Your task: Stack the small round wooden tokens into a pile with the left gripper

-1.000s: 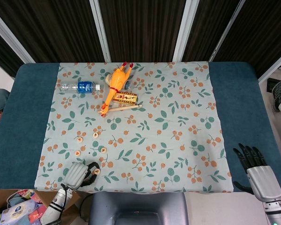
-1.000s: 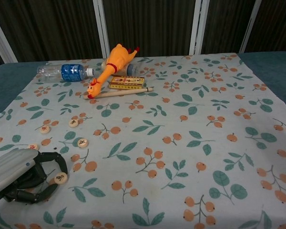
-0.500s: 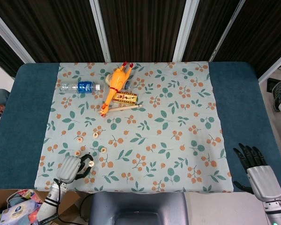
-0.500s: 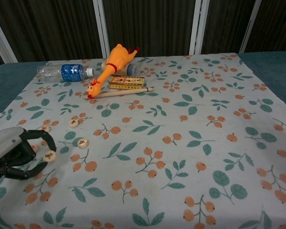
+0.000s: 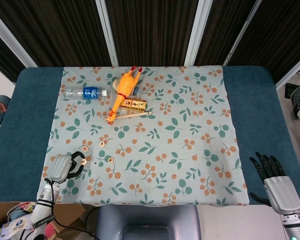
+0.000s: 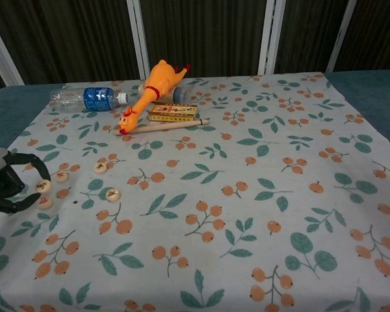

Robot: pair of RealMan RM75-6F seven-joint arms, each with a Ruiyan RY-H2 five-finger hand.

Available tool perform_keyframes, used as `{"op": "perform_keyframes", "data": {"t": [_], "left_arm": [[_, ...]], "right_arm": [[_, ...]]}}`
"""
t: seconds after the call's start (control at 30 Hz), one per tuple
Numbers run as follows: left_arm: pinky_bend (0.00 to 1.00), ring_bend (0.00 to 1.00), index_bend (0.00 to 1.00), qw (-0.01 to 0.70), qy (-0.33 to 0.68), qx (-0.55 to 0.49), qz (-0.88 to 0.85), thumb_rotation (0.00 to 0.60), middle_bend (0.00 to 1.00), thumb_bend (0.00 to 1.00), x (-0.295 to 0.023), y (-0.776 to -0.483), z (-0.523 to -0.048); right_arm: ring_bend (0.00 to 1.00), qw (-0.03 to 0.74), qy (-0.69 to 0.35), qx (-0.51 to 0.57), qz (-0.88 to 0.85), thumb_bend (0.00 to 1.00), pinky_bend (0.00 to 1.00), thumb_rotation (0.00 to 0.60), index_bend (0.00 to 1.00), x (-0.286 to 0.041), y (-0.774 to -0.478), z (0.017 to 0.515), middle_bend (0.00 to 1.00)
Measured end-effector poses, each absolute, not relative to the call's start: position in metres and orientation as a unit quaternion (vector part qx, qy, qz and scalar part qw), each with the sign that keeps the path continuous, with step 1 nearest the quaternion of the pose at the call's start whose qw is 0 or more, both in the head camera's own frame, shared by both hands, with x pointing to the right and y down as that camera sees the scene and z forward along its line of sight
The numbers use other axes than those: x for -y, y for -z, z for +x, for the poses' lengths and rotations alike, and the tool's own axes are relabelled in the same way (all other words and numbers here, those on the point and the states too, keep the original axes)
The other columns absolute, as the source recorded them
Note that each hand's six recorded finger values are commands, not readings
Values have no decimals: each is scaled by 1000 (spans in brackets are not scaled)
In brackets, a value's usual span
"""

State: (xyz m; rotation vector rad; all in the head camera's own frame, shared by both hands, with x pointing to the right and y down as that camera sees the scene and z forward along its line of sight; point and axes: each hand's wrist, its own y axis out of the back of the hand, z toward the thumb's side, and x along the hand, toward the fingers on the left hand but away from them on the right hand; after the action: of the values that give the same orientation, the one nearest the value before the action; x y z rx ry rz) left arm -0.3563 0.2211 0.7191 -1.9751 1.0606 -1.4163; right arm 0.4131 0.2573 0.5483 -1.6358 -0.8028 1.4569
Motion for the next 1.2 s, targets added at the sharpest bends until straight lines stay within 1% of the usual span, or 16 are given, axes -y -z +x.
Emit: {"op": "perform_keyframes", "data": {"t": [0.27,0.67,0.83,1.03,1.2], "left_arm": [[1000,1000,440,234,536,-381,-716,600,1000,402,-224,-730,-363],[1000,1000,431,227,547,-375,-713,600,1000,400,-226,-738,-368],[1000,1000,394,228,552,-364,-715,600,1000,404,-228,-740,-368],[1000,1000,375,230,549,-364,-716,600,1000,406,-228,-739,-367],[1000,1000,374,234,533,-375,-721,600,1000,403,-226,-733,-361]], "right_arm": [[0,394,-571,319,-646,132,0,600,0,-257,-547,413,0],[0,393,-569,322,-647,133,0,600,0,-257,-546,413,0],[0,393,-570,320,-646,133,0,600,0,-257,-547,414,0],[0,393,-571,322,-645,132,0,600,0,-256,-547,413,0],[0,393,-570,323,-645,133,0,600,0,-256,-546,413,0]]}}
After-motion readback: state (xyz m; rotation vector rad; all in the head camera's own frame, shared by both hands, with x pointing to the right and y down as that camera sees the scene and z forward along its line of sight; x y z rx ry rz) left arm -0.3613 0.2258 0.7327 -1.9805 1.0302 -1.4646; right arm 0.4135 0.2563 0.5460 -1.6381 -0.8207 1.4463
